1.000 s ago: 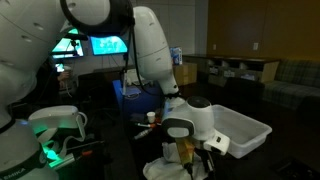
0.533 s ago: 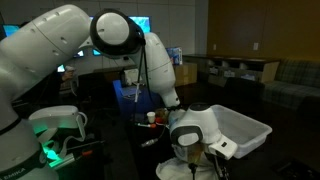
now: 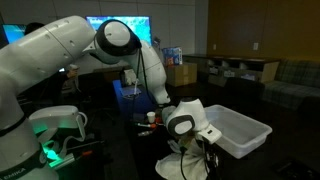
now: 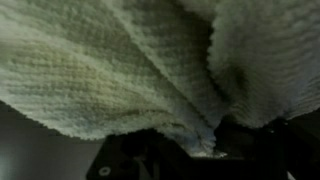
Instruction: Use the cloth to push the objects on the counter to the left, then put it in the box
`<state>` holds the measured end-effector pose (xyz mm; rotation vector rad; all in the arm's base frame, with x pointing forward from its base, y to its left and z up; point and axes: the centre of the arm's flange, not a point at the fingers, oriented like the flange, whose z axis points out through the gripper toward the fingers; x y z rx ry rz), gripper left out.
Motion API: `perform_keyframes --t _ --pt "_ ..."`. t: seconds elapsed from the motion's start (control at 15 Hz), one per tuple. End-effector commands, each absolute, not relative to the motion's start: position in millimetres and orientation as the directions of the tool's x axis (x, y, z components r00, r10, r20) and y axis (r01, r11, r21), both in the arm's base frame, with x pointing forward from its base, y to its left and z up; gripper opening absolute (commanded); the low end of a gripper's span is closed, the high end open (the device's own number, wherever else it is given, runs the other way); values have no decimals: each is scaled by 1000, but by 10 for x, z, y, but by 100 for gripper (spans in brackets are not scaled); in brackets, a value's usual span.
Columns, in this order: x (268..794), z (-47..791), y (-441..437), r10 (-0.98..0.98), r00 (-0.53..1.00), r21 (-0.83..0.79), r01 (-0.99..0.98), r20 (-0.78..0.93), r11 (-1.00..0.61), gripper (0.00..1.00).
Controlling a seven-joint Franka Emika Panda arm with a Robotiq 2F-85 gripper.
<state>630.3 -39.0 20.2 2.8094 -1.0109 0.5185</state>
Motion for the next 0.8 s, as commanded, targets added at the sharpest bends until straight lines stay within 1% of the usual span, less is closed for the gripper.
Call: perform_keyframes --t 0.0,0.47,0.73 --pt "6353 87 134 -604 719 -4 -642 343 -767 8" --pt "6296 31 853 -595 745 -22 -619 301 -785 8" --pt "6356 -31 1165 -578 760 -44 -594 297 -803 8"
